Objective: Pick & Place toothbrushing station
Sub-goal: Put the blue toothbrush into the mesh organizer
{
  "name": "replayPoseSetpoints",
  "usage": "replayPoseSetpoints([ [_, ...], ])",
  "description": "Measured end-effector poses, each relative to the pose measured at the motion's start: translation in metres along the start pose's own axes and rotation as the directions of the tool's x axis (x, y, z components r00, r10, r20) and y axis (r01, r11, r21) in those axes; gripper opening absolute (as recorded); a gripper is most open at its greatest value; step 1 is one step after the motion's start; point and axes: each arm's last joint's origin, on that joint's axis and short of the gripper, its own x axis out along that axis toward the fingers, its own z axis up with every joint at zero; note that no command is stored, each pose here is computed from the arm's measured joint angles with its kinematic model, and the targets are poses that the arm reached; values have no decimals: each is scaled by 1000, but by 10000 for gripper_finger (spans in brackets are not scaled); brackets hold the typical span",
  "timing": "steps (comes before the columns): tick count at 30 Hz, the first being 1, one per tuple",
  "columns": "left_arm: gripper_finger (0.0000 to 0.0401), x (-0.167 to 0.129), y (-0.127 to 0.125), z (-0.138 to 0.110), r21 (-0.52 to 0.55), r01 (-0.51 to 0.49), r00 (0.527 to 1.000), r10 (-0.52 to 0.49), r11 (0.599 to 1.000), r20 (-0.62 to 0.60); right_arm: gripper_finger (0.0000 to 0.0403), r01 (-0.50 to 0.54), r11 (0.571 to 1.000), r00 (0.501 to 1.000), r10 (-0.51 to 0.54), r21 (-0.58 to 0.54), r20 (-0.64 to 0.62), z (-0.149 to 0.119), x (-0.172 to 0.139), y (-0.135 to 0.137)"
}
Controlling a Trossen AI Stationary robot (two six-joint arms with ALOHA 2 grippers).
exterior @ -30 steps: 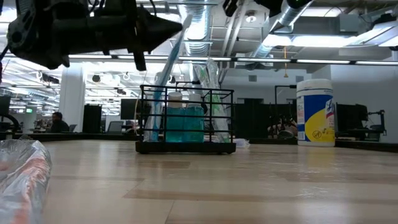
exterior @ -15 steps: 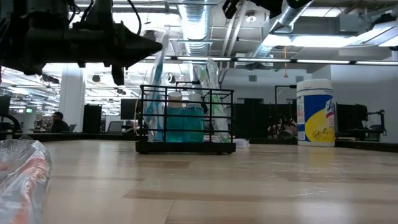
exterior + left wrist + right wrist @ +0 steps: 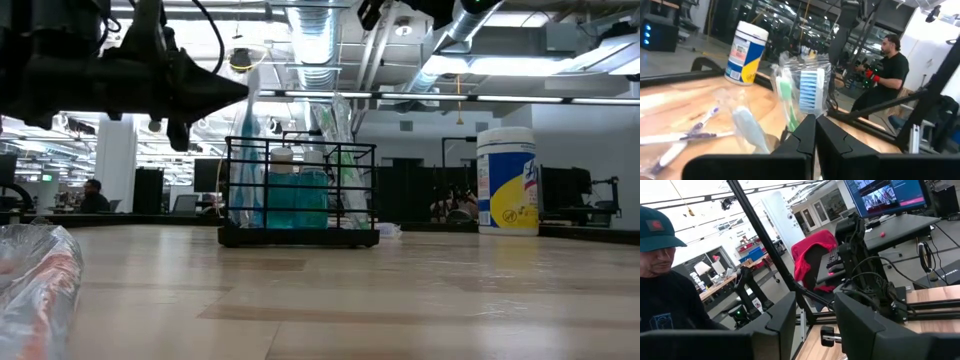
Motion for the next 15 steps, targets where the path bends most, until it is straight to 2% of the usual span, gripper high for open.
replayPoseSetpoints([
  [5, 0, -2, 0, -3, -45, 47, 998, -49, 998, -44, 127, -1, 1000, 1000, 1, 1, 0, 0, 1, 0],
  [9, 5, -2, 0, -6, -94, 49, 996, -56, 994, -76, 127, -1, 1000, 1000, 1, 1, 0, 0, 1, 0],
  [12, 20, -2, 1, -8, -115, 36, 995, -47, 993, -91, 127, -2, 1000, 1000, 2, -1, 1, 0, 1, 0],
  [15, 53, -2, 1, -8, -160, 30, 994, -45, 987, -96, 127, -2, 1000, 1000, 2, 0, 1, 0, 1, 0],
])
